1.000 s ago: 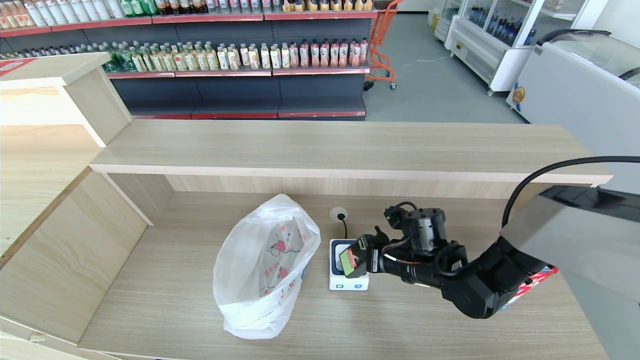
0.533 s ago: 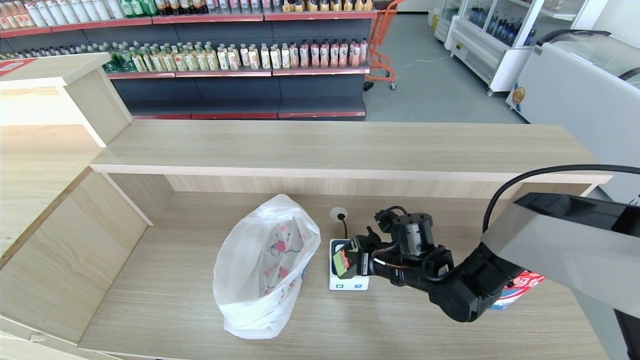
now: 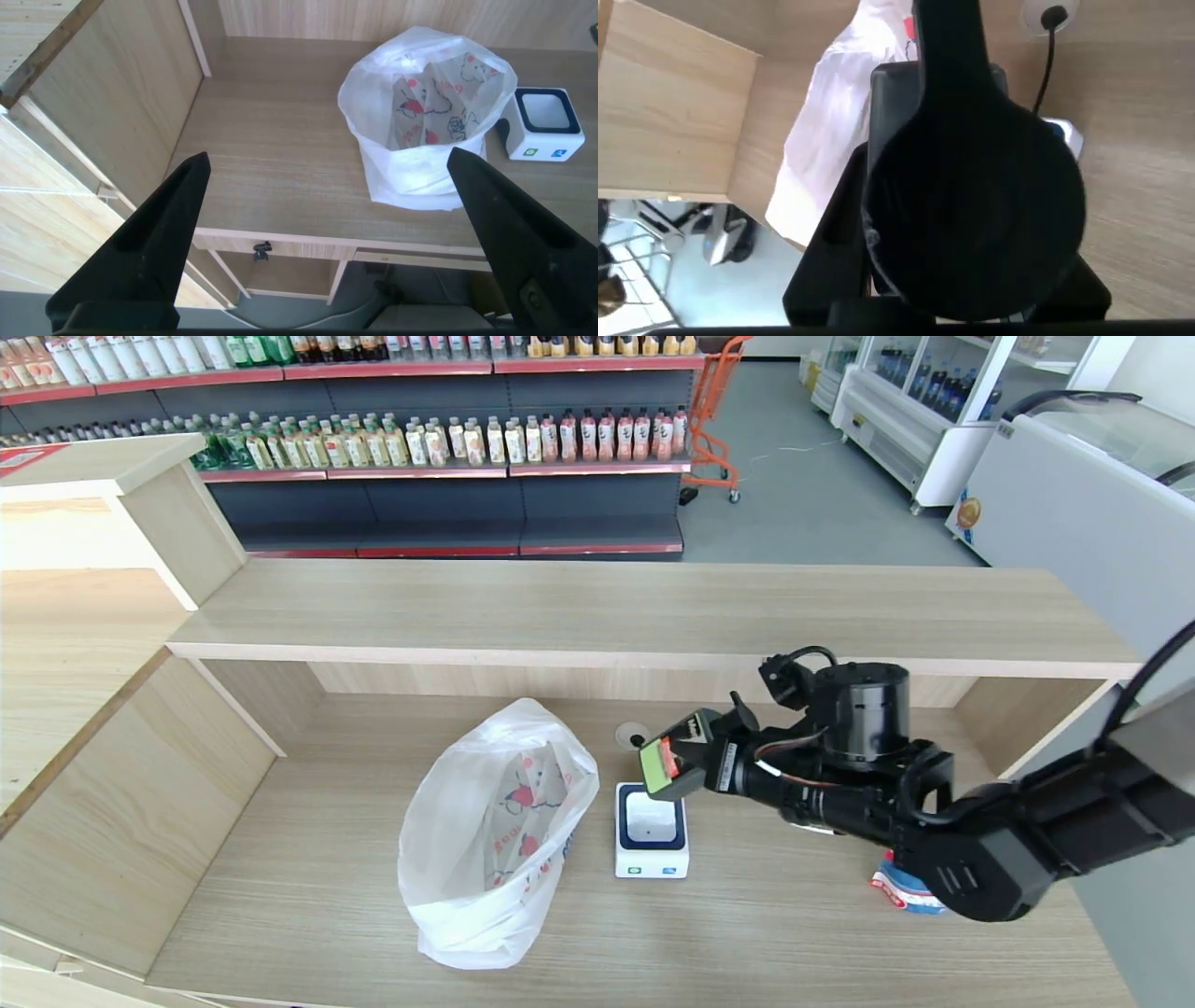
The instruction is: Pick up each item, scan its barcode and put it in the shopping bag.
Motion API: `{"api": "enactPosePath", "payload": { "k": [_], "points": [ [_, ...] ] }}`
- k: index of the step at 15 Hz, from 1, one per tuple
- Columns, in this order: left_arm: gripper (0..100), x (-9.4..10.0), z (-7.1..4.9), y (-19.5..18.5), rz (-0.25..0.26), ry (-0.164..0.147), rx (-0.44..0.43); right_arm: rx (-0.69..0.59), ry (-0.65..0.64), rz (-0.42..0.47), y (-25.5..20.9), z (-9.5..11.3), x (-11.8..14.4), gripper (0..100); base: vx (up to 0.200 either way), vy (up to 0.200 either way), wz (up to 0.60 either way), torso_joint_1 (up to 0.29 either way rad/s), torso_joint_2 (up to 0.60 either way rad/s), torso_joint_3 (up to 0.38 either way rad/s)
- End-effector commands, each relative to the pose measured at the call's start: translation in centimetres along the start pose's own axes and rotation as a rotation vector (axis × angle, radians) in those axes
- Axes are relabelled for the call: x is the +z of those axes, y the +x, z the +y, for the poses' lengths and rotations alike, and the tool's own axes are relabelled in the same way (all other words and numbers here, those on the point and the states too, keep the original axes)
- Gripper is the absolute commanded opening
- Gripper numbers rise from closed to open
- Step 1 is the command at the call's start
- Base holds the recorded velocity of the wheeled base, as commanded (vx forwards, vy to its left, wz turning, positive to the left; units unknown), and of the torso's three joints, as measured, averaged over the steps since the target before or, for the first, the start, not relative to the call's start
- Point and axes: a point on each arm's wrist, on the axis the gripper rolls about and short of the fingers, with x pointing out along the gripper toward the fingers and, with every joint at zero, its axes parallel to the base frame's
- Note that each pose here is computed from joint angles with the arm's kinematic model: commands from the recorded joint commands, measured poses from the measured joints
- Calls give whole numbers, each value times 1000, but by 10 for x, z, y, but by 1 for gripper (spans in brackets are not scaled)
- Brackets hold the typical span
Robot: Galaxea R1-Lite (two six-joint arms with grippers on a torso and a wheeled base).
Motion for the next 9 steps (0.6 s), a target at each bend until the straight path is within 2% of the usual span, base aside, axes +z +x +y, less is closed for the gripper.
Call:
{"api": "enactPosePath", "payload": {
  "k": [1,5,9],
  "points": [
    [100,0,0,0,0,0,0,-39,-216,-66,-71,0,22,0,0,0,0,0,0,0],
    [100,0,0,0,0,1,0,-40,-245,-117,-96,4,30,0,0,0,0,0,0,0],
    [100,0,0,0,0,1,0,-45,-244,-113,-100,5,30,0,0,0,0,0,0,0]
  ]
}}
